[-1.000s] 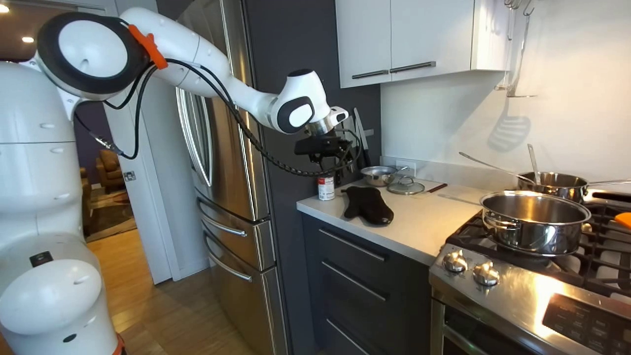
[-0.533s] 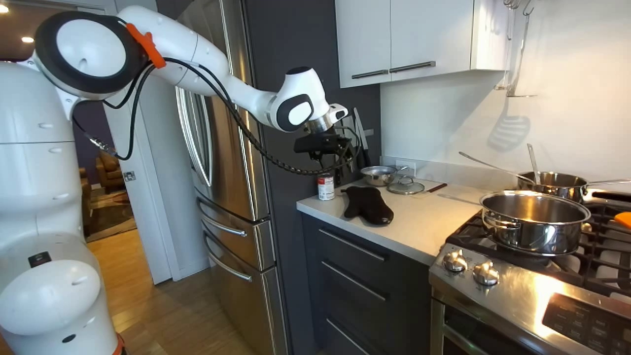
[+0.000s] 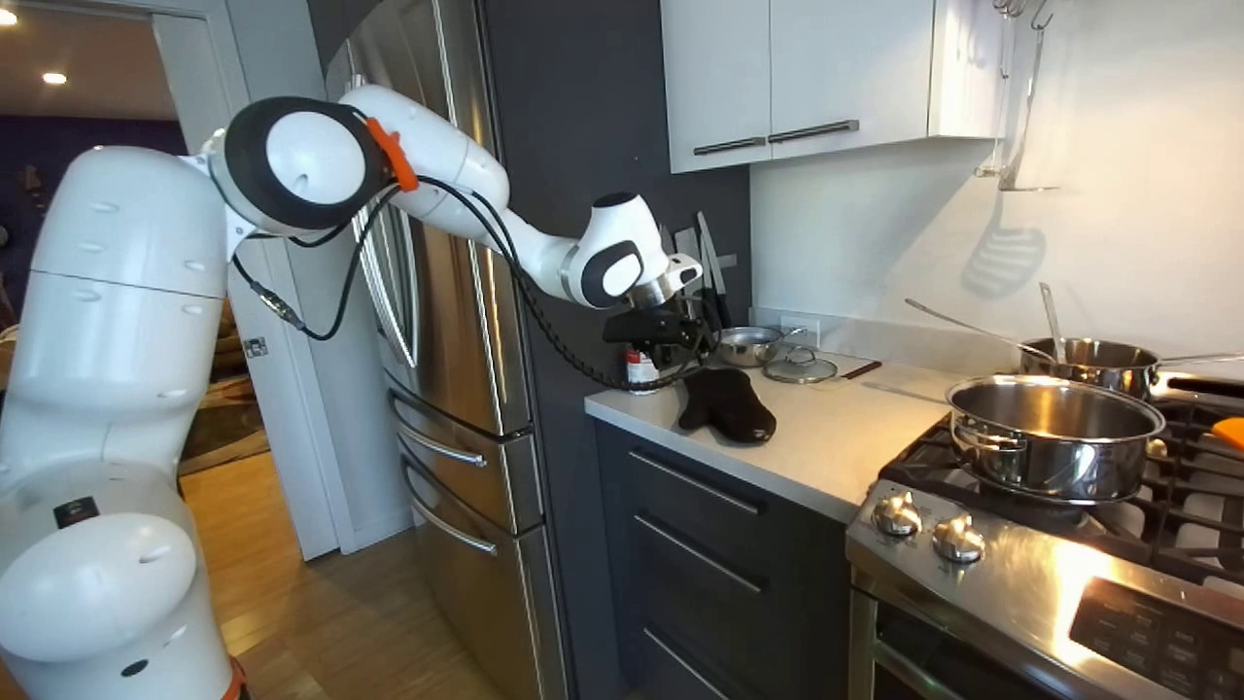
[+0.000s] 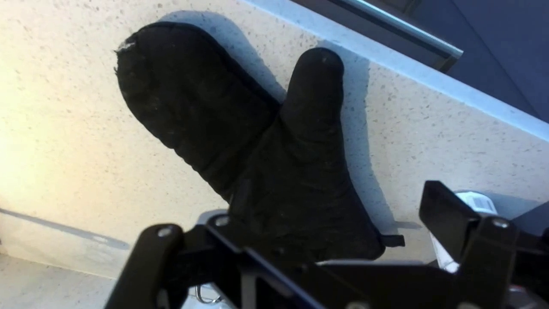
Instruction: Move the kitchen mitt from the counter to the stove
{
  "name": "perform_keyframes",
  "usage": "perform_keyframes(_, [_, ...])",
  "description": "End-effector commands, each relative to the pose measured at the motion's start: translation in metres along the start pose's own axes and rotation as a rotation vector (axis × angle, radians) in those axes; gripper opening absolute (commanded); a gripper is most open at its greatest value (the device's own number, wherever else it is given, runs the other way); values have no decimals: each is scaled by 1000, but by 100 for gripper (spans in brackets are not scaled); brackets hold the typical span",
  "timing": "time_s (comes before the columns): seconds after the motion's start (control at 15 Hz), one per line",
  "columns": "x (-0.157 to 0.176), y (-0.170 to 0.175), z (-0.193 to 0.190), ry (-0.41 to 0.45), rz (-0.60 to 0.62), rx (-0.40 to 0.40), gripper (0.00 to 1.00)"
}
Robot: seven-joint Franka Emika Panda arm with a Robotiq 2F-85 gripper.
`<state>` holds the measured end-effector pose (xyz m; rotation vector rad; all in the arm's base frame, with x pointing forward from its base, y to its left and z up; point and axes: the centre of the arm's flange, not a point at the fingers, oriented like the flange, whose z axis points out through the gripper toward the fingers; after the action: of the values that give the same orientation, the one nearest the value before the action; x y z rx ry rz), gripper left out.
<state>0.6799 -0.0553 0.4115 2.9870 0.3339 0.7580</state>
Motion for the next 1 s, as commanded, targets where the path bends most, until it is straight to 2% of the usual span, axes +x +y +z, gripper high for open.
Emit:
perform_keyframes(0.0, [17,10,49,-32,9,1,100])
perform_keyframes(0.4, [17,12,94,-151,35,63,100])
perform_keyframes(0.73, [19,14,108,-289,88,101,100])
perform_keyframes(0.93, [26,16,114,-320,154,94,100])
